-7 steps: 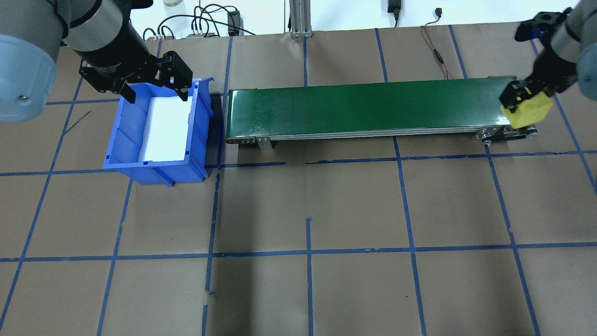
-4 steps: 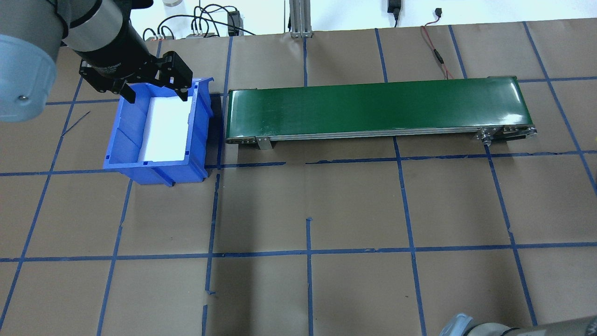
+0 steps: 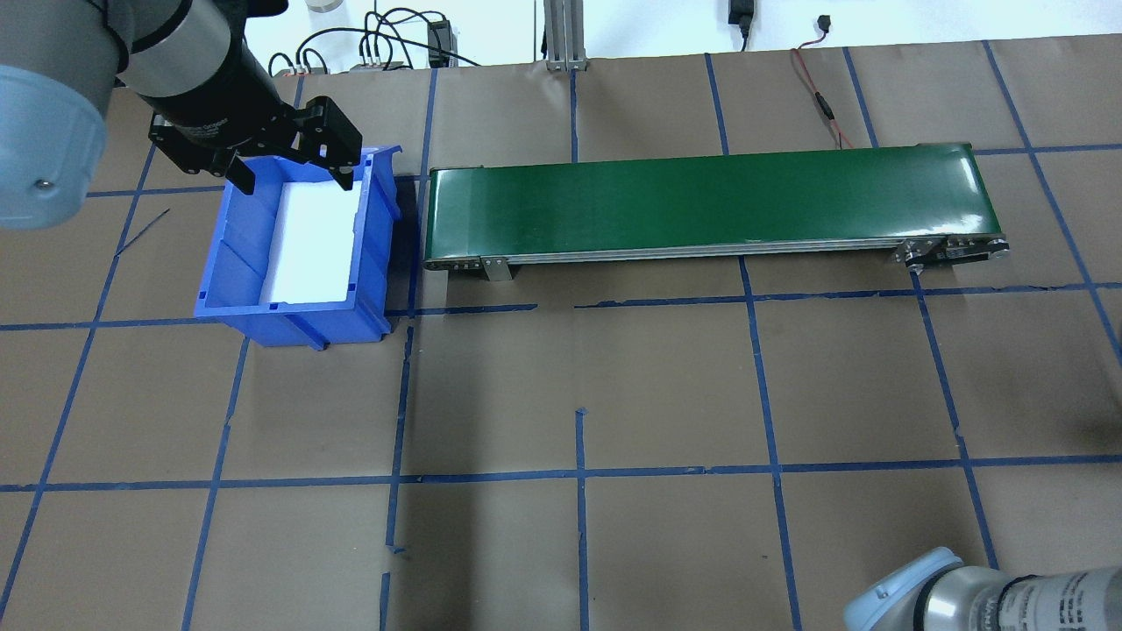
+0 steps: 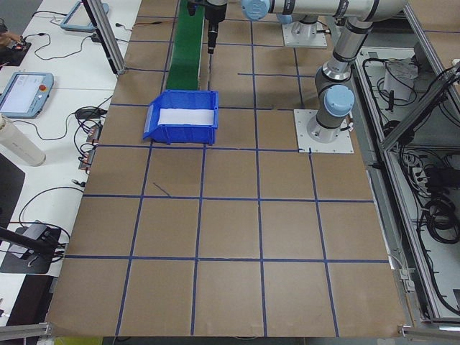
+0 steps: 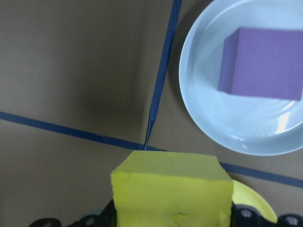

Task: Move block left to right into plate

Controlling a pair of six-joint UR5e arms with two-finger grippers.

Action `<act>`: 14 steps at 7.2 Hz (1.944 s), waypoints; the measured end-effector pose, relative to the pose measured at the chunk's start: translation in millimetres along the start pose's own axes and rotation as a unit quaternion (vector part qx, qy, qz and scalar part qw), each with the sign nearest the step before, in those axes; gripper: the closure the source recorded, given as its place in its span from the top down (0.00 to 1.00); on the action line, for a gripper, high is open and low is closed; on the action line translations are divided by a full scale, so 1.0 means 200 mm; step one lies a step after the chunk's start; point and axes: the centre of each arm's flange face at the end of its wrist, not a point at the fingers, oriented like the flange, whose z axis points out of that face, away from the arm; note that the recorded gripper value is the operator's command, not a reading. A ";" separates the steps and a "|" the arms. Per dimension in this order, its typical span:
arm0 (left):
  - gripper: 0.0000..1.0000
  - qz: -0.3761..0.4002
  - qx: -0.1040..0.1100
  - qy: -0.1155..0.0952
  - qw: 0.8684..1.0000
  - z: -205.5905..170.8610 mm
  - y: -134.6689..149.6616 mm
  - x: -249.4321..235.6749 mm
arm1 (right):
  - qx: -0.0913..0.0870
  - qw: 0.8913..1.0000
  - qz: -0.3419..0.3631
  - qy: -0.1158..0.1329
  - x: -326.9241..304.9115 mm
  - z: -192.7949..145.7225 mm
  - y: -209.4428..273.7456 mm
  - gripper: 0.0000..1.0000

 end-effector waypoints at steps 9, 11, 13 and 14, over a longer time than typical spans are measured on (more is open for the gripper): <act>1.00 0.000 0.001 0.000 1.000 -0.01 0.00 0.00 | 0.062 0.998 -0.005 -0.027 0.12 0.25 0.52 1.00; 1.00 0.001 0.001 -0.001 1.000 -0.01 0.00 0.00 | 0.028 0.999 0.019 -0.021 0.02 0.18 0.21 1.00; 1.00 0.009 0.001 -0.003 1.000 -0.01 0.00 0.00 | -0.015 1.000 0.015 0.017 -0.28 -0.12 -0.35 1.00; 1.00 0.012 0.001 -0.003 1.000 0.00 0.00 0.00 | -0.027 0.999 0.026 0.026 -0.50 -0.31 -0.57 1.00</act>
